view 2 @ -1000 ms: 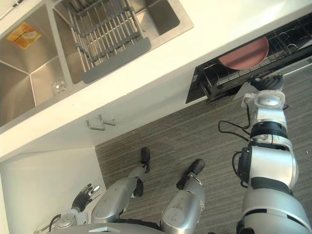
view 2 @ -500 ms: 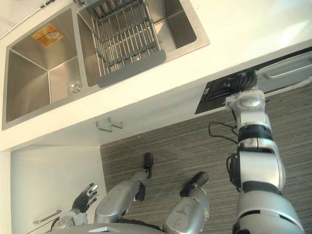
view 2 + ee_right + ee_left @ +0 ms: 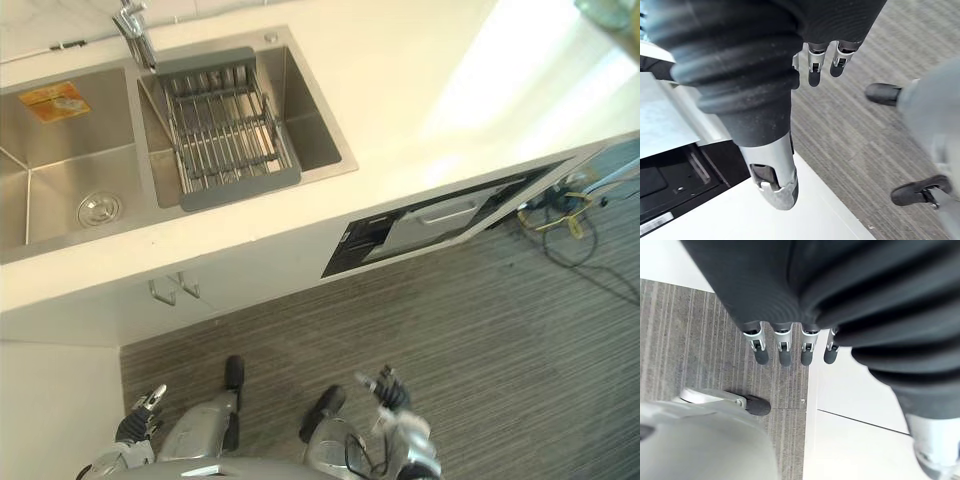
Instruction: Walk over to the sink, pick up the cup, carry it to the dishwasher, place the cup inside the dishwasher, then close the dishwasher door
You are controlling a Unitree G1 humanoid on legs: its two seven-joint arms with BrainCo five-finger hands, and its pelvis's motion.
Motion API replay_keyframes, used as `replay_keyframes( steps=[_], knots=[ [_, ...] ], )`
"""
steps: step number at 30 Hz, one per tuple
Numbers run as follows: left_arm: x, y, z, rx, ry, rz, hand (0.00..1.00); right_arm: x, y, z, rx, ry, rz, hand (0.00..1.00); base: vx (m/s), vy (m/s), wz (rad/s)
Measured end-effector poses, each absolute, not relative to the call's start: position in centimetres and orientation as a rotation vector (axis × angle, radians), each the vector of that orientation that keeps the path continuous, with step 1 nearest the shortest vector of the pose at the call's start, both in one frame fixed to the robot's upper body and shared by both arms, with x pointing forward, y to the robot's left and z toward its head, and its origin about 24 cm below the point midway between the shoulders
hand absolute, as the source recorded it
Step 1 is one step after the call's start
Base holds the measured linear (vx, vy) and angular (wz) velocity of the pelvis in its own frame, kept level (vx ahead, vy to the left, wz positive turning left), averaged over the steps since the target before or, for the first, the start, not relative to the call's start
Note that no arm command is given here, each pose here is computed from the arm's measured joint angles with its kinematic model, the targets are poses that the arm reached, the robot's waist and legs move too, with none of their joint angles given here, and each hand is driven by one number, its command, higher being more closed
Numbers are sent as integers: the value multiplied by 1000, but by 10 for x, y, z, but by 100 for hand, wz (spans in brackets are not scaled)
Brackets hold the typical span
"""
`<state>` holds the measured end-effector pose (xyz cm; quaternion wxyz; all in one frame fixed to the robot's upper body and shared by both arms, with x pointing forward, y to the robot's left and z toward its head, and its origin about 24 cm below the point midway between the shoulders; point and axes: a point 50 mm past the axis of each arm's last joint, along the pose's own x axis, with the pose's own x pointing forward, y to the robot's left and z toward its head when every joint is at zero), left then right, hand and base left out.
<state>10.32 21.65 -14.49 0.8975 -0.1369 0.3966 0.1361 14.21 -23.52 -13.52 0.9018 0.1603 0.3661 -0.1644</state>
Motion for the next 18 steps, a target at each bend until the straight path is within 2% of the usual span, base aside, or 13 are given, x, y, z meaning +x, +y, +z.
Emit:
replay_keyframes(
  steps=[4,9,12,18],
  knots=[
    [100,224,-146,-232,848,300,0,116,-216,-149,328,867,-309,0,32,-10,10],
    [97,229,-146,-114,887,254,0,97,-222,-154,343,925,-375,0,130,76,35],
    [107,220,-147,-120,890,218,0,90,-221,-156,329,928,-395,0,118,31,107],
    [105,222,-149,-179,900,285,0,73,-205,-155,340,859,-428,0,121,-100,68]
  ],
)
